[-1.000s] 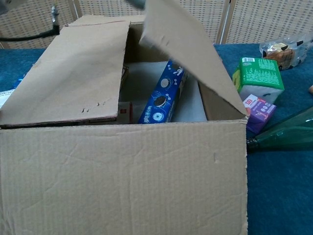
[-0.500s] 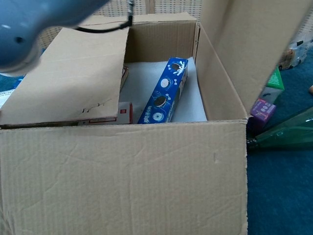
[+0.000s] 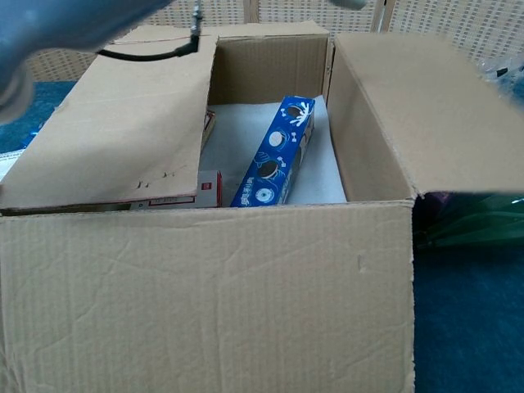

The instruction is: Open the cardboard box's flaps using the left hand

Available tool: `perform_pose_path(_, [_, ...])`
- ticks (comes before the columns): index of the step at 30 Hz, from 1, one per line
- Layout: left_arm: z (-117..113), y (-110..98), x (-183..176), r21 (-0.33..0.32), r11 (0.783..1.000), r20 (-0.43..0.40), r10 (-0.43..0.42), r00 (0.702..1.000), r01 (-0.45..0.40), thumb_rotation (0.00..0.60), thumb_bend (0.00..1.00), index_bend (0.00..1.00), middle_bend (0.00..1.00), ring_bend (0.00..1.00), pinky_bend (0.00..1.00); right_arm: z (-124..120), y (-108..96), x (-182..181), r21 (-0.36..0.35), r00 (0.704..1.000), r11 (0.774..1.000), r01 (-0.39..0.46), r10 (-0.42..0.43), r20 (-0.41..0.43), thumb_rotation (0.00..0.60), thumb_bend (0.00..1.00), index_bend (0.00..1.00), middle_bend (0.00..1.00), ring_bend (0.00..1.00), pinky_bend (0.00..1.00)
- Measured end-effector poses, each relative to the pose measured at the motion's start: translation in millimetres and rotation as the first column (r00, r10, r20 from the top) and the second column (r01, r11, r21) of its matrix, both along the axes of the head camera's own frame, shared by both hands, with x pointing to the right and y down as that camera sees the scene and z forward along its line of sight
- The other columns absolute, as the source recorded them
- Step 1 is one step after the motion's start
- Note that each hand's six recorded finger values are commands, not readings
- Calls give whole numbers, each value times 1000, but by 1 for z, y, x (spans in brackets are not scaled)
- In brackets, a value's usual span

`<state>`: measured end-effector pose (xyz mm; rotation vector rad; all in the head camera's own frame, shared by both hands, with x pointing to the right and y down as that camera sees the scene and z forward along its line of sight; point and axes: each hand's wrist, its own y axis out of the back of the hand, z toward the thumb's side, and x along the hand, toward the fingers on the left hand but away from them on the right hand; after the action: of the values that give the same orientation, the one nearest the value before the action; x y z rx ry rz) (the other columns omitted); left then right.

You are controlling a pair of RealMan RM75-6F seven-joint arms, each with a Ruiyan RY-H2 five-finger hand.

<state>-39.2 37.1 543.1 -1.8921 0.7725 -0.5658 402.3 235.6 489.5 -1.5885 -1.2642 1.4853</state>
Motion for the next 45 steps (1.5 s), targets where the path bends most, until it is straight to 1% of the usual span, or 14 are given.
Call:
perform_pose_path(3, [4,4,-13,-31,999,50,31,998,-30,600,0,22,0,0,124,-1,2,1,2,1000,1000,0,0,-1,600,0,0,0,0,0])
perform_pose_path(7, [12,11,-33,-108,992,118,75,990,-62,600,0,98,6,0,196,-1,1,2,5,1000,1000,-8,8,-1,600,0,0,0,0,0])
perform_pose_path(11, [22,23,-57,-215,973,198,124,972,-81,600,0,125,14,1,203,0,0,3,6,1000,1000,-10,10,-4,600,0,0,0,0,0])
perform_pose_path(14, [29,31,-70,-249,965,244,148,958,-85,600,0,129,18,2,205,1,1,2,7,1000,1000,-5,5,-12,600,0,0,0,0,0])
perform_pose_path(19, [35,38,-84,-268,960,282,164,945,-86,600,0,130,3,0,206,1,-1,3,27,999,1000,-3,4,-41,600,0,0,0,0,0])
perform_pose_path(23, [36,38,-88,-266,961,285,158,946,-80,600,0,124,0,0,200,3,-1,3,32,999,999,0,2,-51,600,0,0,0,0,0])
perform_pose_path(32, [35,32,-77,-244,967,253,134,958,-71,600,0,119,0,0,202,2,0,1,35,999,999,5,-3,-48,600,0,0,0,0,0])
perform_pose_path(35, [38,31,-73,-251,966,251,129,959,-64,600,0,119,0,0,209,1,0,2,36,999,999,3,-2,-46,600,0,0,0,0,0])
perform_pose_path(40, [48,31,-67,-271,961,275,125,953,-48,600,0,119,3,0,220,1,-1,4,36,999,999,-2,3,-39,600,0,0,0,0,0])
perform_pose_path(43, [51,32,-65,-280,959,293,133,947,-48,600,0,124,74,28,234,1,-1,4,35,999,999,-3,5,-38,600,0,0,0,0,0])
perform_pose_path(44, [52,33,-65,-284,958,298,137,945,-49,600,0,131,125,62,236,0,-2,4,36,999,999,-3,5,-37,600,0,0,0,0,0])
perform_pose_path(45, [52,33,-66,-286,957,303,140,943,-50,600,0,143,180,106,267,0,-2,4,36,999,999,-4,5,-37,600,0,0,0,0,0])
